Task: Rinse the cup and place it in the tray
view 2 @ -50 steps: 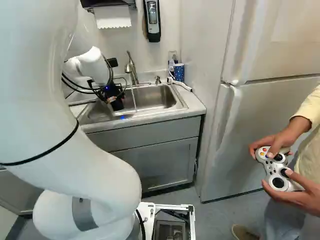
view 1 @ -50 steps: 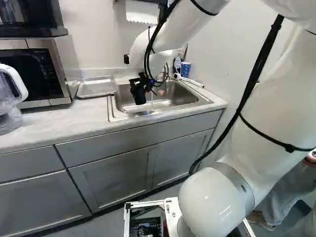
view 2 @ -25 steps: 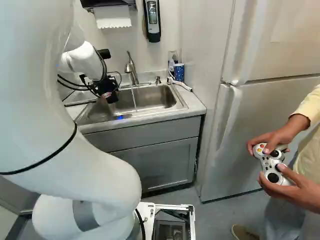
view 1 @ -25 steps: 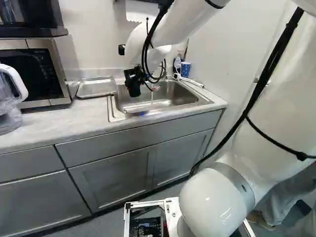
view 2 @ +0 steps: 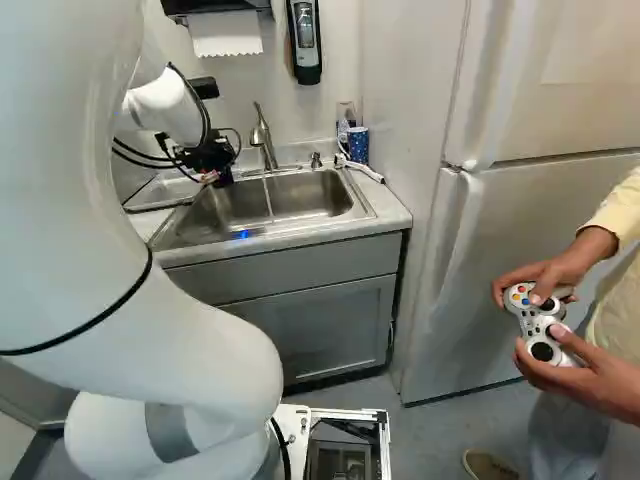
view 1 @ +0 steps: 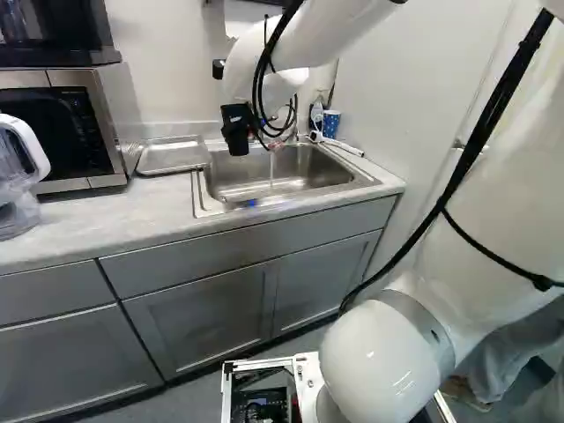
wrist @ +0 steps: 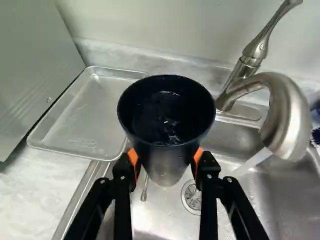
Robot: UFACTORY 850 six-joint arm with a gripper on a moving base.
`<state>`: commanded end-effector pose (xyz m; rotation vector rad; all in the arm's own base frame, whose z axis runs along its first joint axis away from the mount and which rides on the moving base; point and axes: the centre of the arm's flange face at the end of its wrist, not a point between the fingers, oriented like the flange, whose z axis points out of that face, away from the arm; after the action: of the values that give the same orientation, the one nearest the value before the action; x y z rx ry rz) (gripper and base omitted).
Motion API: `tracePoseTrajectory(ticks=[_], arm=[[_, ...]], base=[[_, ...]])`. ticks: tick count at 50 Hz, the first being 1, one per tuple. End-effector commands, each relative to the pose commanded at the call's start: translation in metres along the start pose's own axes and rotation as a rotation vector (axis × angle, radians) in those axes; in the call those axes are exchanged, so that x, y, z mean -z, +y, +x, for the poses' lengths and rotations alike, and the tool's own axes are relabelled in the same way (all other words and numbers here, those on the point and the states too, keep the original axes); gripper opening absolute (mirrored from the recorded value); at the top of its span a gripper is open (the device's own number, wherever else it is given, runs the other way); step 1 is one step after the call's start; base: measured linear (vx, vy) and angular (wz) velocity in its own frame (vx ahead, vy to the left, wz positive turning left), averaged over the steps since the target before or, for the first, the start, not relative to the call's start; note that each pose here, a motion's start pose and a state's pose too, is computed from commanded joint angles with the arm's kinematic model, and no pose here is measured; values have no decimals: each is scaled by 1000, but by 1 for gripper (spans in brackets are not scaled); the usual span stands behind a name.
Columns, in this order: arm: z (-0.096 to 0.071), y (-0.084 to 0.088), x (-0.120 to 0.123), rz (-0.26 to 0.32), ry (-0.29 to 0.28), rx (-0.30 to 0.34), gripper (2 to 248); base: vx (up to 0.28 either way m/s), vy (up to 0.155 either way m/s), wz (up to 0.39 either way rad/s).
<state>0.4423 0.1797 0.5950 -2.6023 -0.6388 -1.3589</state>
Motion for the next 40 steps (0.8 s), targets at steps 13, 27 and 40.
tracePoseTrajectory(ticks=[13, 27, 40], arm=[[11, -2, 10, 2, 30, 3, 121], [25, -8, 19, 13, 63, 13, 121], [44, -19, 20, 32, 92, 22, 121]], base=[[0, 0, 0], [0, 0, 0], [0, 0, 0]])
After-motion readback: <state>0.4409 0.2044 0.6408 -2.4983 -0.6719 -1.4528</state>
